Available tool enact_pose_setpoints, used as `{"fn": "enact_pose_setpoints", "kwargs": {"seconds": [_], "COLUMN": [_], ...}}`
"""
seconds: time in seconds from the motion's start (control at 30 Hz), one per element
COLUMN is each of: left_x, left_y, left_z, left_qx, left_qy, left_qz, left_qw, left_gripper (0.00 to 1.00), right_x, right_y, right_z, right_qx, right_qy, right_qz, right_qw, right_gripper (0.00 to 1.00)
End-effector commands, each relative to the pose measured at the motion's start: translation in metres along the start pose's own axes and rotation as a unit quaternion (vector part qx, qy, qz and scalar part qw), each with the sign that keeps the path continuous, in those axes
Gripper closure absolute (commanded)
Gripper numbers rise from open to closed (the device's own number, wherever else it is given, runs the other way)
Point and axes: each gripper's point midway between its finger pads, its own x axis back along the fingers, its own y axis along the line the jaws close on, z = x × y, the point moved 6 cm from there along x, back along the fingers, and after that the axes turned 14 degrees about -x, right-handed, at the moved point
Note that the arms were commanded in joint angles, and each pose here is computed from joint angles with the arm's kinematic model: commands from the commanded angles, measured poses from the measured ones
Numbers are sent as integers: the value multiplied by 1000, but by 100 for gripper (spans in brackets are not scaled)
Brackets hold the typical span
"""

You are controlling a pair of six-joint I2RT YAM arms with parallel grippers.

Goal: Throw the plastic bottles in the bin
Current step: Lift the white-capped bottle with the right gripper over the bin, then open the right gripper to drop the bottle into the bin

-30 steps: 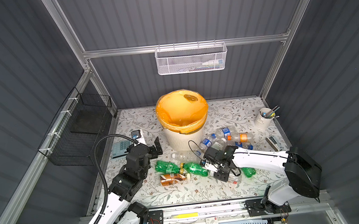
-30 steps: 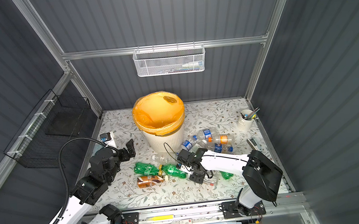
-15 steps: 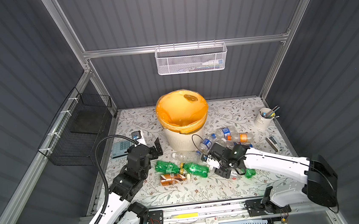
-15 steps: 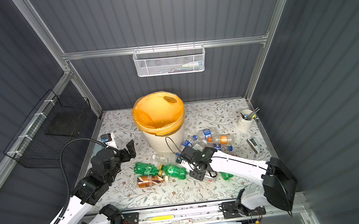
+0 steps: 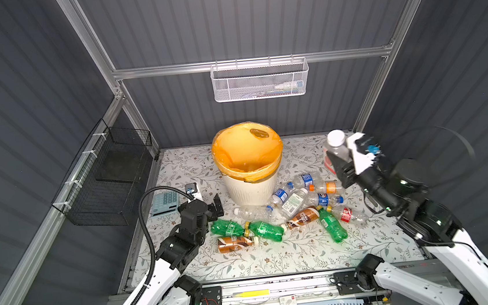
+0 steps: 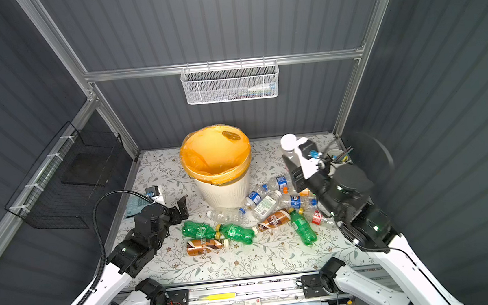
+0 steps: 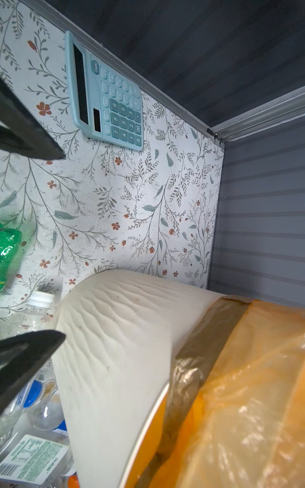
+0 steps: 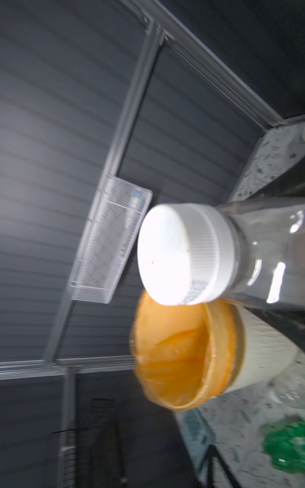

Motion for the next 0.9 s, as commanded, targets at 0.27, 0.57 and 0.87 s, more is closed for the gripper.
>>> {"fn": "enact_pose_setpoints", "kwargs": {"seconds": [0.27, 0.57, 0.87], "left_x": [-10, -2, 2], "left_y": [-6, -3, -23], "left_z": [10, 11, -1], "left_qx": [15, -13, -87], "left_qy": [2, 16, 4], "left_qz": [13, 14, 88], "left_qw": [1000, 1000, 992], "left_gripper": [0, 0, 0], "right_x": [-136, -203, -112], "right_y": [55, 74, 18], "right_z": [-22, 47, 5], "right_qx": [-154, -116, -110], "right_qy": [-40, 133, -3], "right_qz": [-176, -139, -33], "right_qw": [971, 975, 993], "right_gripper": [56, 1, 1]}}
